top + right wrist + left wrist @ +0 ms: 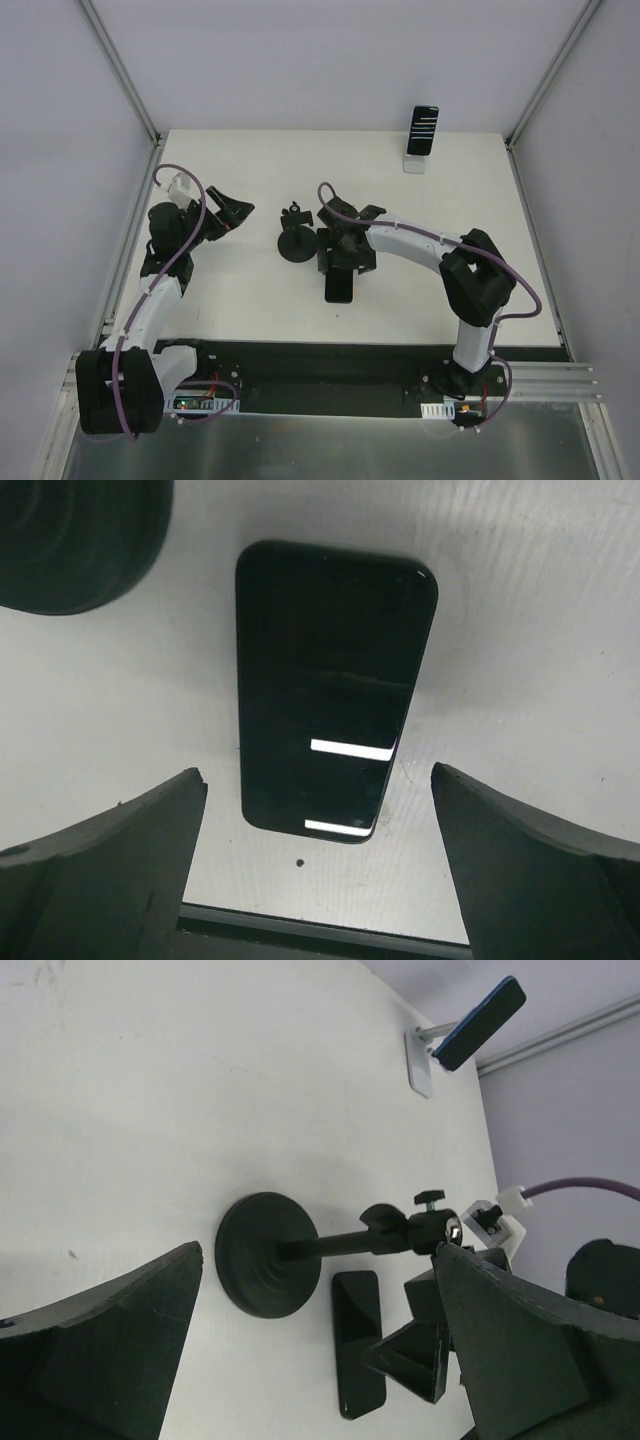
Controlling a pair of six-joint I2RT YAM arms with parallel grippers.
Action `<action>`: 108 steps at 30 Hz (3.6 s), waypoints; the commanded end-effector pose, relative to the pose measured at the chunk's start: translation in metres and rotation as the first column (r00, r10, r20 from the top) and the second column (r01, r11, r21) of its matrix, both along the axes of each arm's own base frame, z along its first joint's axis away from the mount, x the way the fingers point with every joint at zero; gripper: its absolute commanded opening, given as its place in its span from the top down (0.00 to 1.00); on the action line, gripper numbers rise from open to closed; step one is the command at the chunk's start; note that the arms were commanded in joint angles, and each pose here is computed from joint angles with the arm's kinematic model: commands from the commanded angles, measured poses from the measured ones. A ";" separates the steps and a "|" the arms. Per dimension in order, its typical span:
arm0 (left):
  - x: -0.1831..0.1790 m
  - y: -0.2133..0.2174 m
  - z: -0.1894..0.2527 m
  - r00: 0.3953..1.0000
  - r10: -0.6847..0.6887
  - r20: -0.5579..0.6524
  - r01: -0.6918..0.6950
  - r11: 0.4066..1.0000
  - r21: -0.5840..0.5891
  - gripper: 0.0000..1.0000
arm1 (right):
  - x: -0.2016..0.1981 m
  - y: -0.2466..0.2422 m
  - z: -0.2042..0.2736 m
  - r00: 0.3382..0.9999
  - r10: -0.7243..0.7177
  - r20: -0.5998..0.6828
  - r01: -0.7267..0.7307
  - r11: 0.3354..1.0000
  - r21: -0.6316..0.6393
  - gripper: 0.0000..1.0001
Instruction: Place the phone on the phone stand
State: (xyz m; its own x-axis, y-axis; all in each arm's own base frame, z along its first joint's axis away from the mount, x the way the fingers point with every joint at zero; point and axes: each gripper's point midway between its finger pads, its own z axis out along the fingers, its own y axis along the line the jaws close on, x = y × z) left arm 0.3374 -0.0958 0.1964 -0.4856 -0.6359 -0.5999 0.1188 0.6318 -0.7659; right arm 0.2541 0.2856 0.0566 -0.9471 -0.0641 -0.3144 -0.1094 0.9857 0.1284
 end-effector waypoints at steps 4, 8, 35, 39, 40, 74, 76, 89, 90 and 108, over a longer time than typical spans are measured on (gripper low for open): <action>-0.012 0.006 0.006 0.994 -0.018 0.104 0.007 0.994 0.110 0.01 | -0.010 -0.008 -0.021 0.991 0.029 -0.128 -0.037 0.997 -0.064 0.04; -0.008 0.006 -0.004 0.997 -0.022 0.074 0.014 0.995 0.104 0.01 | -0.010 -0.004 -0.029 0.988 0.027 -0.151 -0.037 0.997 -0.063 0.04; -0.012 0.009 -0.003 0.997 -0.009 0.080 0.000 0.994 0.109 0.01 | -0.019 -0.029 -0.047 0.985 -0.145 -0.099 0.115 0.959 -0.260 0.07; -0.012 0.010 -0.004 0.997 -0.006 0.080 -0.003 0.994 0.109 0.01 | -0.021 -0.028 -0.049 0.984 -0.145 -0.106 0.114 0.961 -0.252 0.15; -0.012 0.010 -0.005 0.997 -0.008 0.079 -0.001 0.994 0.109 0.01 | -0.019 -0.024 -0.050 0.984 -0.144 -0.104 0.116 0.966 -0.232 0.17; -0.035 -0.013 0.043 0.983 -0.106 0.147 0.117 0.991 -0.070 0.08 | 0.012 -0.022 0.018 0.908 0.042 0.416 -0.121 0.979 0.164 0.99; -0.039 -0.018 0.050 0.980 -0.131 0.151 0.146 0.985 -0.092 0.11 | 0.018 -0.012 0.041 0.866 0.033 0.499 -0.173 0.956 0.238 0.99; -0.094 -0.126 0.142 0.891 -0.376 0.252 0.350 0.926 0.144 0.09 | 0.013 -0.012 0.146 0.653 0.005 0.757 -0.375 0.871 0.317 0.99; -0.097 -0.134 0.140 0.887 -0.392 0.245 0.364 0.919 0.152 0.10 | 0.012 -0.013 0.153 0.641 -0.005 0.767 -0.383 0.865 0.326 0.99; -0.087 -0.245 0.109 0.825 -0.563 0.057 0.541 0.814 0.210 0.50 | -0.043 -0.029 0.228 0.521 0.028 0.853 -0.580 0.744 0.330 0.99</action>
State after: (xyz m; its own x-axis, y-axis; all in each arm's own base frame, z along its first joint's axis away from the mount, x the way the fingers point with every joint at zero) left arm 0.2505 -0.3264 0.2690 -0.6834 -0.1182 -0.7204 0.5193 0.6148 -0.5935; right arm 0.2212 0.2563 0.2393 -0.3485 0.0724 -0.9345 -0.6511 0.6985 0.2970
